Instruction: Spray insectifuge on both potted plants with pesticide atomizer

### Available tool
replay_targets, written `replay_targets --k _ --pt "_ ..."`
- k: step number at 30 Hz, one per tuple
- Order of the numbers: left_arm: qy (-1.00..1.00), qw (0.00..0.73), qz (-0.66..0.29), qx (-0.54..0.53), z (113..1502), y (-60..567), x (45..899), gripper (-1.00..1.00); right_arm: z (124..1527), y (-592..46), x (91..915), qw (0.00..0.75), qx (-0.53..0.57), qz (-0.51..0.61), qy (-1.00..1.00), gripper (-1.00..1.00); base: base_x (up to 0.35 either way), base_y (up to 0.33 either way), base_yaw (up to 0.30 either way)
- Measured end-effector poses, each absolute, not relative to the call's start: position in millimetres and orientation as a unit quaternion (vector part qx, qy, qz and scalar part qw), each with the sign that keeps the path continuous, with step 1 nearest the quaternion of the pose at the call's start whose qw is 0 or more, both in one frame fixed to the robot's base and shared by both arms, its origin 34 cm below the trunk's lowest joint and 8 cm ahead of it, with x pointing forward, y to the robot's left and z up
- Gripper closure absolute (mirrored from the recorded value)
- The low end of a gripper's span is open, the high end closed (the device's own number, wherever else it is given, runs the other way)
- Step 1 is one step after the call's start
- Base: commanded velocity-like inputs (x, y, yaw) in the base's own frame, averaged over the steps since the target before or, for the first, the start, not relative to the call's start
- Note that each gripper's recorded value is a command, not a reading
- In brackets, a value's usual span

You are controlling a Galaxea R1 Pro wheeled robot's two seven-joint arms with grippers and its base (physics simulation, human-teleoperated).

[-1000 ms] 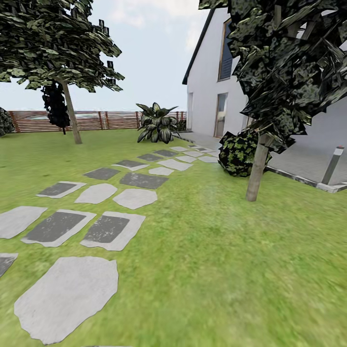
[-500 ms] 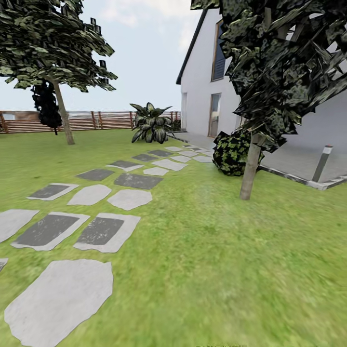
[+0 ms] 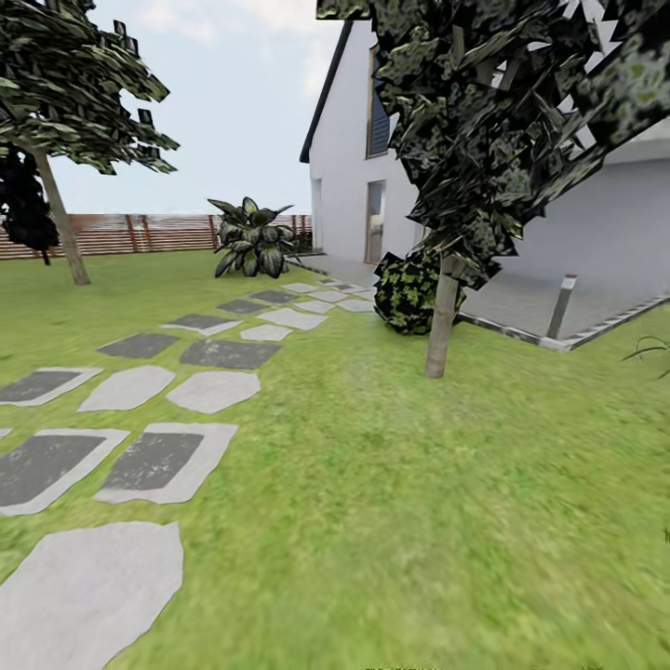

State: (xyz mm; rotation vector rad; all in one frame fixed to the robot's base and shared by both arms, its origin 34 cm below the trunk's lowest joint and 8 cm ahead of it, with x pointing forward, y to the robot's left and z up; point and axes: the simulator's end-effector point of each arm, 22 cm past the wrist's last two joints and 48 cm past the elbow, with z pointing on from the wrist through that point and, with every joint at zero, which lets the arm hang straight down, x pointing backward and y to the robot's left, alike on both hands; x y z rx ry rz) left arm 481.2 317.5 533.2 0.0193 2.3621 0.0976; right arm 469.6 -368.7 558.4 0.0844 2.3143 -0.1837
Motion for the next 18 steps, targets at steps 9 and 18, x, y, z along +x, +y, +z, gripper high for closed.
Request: replay_targets --k 9,18 --pt "0.929 0.367 0.036 0.007 517 314 472 -1.0 547 -369 467 0.394 0.033 -0.073 0.916 -1.0 0.0 0.0 -0.249" --pt "0.932 0.361 0.035 0.007 497 312 467 -1.0 527 -368 463 0.389 0.033 -0.073 0.918 -1.0 0.0 0.0 -0.205"
